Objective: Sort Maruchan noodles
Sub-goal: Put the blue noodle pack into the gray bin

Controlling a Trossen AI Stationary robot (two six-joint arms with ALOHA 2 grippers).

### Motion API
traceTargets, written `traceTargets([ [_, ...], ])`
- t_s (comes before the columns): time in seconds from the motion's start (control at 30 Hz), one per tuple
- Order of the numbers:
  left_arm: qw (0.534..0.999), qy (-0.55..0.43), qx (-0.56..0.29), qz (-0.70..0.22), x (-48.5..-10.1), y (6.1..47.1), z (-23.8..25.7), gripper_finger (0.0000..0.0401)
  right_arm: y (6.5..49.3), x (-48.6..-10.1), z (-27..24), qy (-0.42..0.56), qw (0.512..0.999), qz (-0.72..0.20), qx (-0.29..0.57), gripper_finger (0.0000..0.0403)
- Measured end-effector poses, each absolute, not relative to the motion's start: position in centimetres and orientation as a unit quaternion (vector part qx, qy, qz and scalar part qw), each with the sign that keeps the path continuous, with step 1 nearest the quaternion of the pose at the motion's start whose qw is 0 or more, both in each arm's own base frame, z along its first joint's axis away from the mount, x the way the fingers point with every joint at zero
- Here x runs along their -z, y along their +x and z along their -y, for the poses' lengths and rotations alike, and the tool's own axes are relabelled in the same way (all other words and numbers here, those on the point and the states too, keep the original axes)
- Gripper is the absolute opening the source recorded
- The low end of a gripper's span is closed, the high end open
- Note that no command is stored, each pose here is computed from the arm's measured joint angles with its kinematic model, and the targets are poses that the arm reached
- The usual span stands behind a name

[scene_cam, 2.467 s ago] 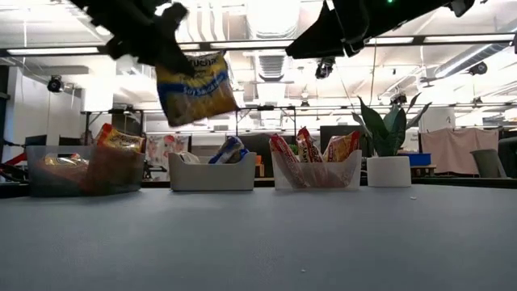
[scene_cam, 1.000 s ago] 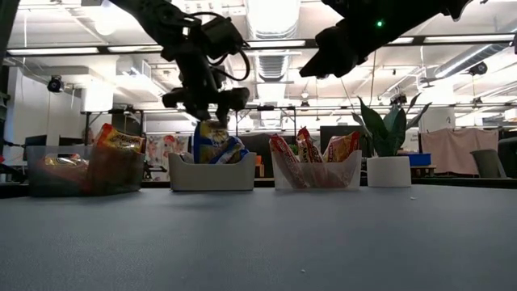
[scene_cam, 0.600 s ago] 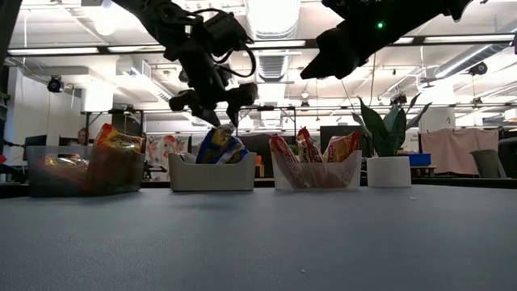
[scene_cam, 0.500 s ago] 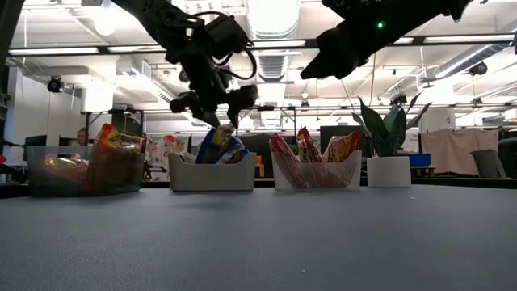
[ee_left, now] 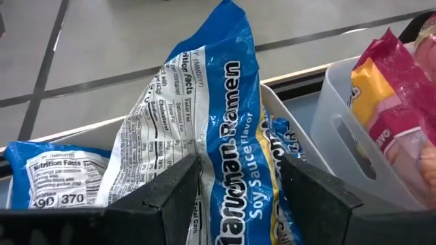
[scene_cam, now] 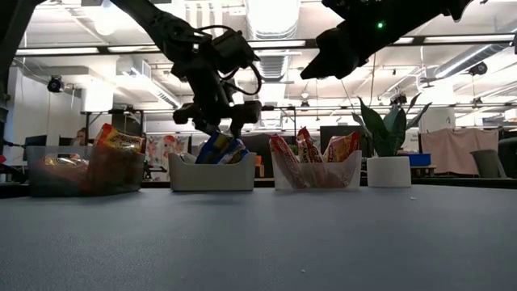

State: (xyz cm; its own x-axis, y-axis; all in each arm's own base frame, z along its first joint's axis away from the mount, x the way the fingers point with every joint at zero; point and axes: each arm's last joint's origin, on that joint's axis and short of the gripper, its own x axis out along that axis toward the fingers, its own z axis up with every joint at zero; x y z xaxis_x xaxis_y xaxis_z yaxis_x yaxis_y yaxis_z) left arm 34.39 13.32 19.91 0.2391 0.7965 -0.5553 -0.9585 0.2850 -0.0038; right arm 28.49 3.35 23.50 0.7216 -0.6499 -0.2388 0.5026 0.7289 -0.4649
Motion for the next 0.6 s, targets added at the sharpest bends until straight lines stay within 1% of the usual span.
traceTargets([
  [0.27,0.769,-0.154,-0.574,-0.236,-20.6,34.0,-13.4,0.0193,28.5,-23.5,-3.3,-0.187,0.909,-0.197,0.317,0.0187],
  [0.43,0.757,-0.154,-0.586,-0.245,-19.4,33.6,-13.7,0.0193,28.5,-23.5,-3.3,-0.183,0.909,-0.196,0.317,0.0187],
  [0.6,0.756,-0.151,-0.586,-0.25,-19.1,33.7,-13.7,0.0193,28.5,-23.5,-3.3,-0.184,0.91,-0.197,0.317,0.0187],
])
